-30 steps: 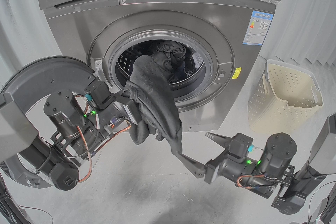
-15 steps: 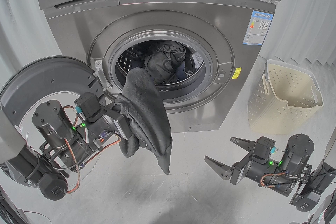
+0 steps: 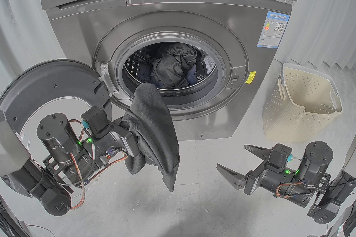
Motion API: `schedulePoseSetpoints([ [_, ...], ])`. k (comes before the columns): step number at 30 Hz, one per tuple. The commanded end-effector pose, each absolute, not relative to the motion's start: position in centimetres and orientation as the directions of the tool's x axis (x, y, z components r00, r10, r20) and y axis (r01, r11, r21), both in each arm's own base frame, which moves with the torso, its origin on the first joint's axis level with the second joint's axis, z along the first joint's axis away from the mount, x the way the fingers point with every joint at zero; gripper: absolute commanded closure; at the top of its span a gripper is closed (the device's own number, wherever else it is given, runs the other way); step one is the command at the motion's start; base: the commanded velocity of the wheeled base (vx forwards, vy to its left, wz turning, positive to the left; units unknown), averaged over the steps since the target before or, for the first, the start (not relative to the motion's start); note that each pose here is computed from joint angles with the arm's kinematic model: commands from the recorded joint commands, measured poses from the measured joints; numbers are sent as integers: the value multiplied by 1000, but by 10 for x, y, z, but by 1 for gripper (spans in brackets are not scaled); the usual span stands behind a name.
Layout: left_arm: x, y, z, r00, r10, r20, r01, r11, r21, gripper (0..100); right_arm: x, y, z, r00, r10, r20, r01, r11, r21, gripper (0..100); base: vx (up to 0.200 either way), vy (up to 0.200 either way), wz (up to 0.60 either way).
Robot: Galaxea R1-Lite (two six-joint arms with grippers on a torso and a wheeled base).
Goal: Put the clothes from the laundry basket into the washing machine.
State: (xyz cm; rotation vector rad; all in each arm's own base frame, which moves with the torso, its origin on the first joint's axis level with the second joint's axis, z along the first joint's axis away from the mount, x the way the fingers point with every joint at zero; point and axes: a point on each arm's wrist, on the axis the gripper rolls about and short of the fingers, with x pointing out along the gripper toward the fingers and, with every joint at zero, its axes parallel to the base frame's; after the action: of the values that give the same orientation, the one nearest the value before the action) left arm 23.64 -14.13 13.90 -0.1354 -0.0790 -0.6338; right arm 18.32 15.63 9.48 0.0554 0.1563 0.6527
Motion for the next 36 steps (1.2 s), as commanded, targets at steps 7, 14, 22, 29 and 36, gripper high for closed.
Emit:
schedulePoseSetpoints([
  [7,240,-145,134,801,-589,102,598,795,-103,100,184,158,90,779,610,-145,-601,793,102,0,143,0,0],
  [14,242,-148,128,799,-595,82,601,793,-100,100,185,158,89,779,609,-150,-601,793,102,0,200,0,0],
  [22,239,-153,127,787,-612,79,617,780,-101,100,184,160,89,774,615,-151,-607,789,102,0,200,0,0],
  [29,238,-155,126,784,-616,73,621,778,-101,100,183,160,89,772,617,-153,-609,787,101,0,114,0,0],
  [36,237,-158,121,779,-624,56,626,773,-100,100,182,160,88,770,618,-157,-610,786,101,0,0,0,0],
])
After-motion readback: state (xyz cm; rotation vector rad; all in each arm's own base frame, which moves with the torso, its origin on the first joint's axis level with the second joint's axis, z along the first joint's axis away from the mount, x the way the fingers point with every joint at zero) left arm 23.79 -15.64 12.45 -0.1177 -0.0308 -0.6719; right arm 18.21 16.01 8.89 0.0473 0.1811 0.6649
